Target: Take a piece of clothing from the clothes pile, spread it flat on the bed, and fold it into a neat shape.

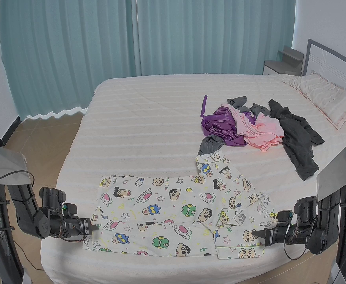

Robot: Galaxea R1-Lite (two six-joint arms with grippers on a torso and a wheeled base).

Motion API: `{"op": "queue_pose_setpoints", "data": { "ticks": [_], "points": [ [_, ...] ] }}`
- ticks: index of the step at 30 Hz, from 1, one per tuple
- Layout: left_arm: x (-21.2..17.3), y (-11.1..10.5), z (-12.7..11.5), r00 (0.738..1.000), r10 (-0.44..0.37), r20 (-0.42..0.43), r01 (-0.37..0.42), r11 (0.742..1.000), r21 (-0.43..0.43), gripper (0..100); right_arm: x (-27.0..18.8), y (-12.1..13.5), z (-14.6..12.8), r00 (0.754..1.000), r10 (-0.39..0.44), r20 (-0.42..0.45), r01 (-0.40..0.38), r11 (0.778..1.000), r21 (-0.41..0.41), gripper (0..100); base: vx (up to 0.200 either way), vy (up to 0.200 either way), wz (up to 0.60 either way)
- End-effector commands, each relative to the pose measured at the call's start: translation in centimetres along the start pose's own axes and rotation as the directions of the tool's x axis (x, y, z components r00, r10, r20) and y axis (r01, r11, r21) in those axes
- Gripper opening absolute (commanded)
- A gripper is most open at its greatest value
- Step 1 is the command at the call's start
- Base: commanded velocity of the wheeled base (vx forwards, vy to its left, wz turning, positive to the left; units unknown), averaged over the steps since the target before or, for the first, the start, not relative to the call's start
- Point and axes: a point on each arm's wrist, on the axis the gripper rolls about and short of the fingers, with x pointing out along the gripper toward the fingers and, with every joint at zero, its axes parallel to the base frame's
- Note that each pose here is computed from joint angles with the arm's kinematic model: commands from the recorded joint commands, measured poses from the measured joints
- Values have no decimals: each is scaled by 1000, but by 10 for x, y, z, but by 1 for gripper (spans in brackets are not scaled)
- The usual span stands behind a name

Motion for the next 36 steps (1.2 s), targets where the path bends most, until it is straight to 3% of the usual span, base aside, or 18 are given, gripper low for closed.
{"op": "queue_pose_setpoints", "data": {
  "ticks": [1, 11, 25, 26, 27, 28, 33, 36],
  "points": [
    [-1, 0, -1, 1000, 2, -1, -2, 1000, 0, 0, 5, -3, 6, 999, 5, 35, -5, 1000, -6, 0, 0, 0, 0],
    [2, 4, -1, 999, 52, 6, -52, 999, -5, 0, 16, -11, 27, 991, -8, 135, 6, 1000, 20, 0, 0, 0, 0],
    [4, 6, -2, 998, 48, 41, -48, 999, 5, 0, 28, -16, 25, 991, -13, 130, 9, 1000, 28, 0, 0, 0, 0],
    [4, 6, -2, 998, 50, 39, -50, 999, 5, 0, 30, -17, 22, 993, -13, 121, 9, 999, 30, 100, 0, 0, 0],
    [4, 6, -2, 998, 50, 39, -50, 999, 5, 0, 30, -17, 23, 992, -12, 124, 9, 1000, 29, 100, 0, 0, 0],
    [4, 6, -3, 998, 50, 38, -50, 999, 4, 100, 30, -18, 23, 992, -12, 123, 9, 999, 31, 100, 0, 0, 0],
    [4, 6, -2, 998, 50, 39, -50, 999, 2, 100, 28, -16, 23, 992, -12, 126, 6, 999, 45, 100, 0, 0, 0],
    [2, 6, -2, 998, 52, 41, -52, 999, -5, 100, 22, -15, 26, 988, -58, 142, 49, 997, 63, 100, 0, 0, 0]
  ]
}}
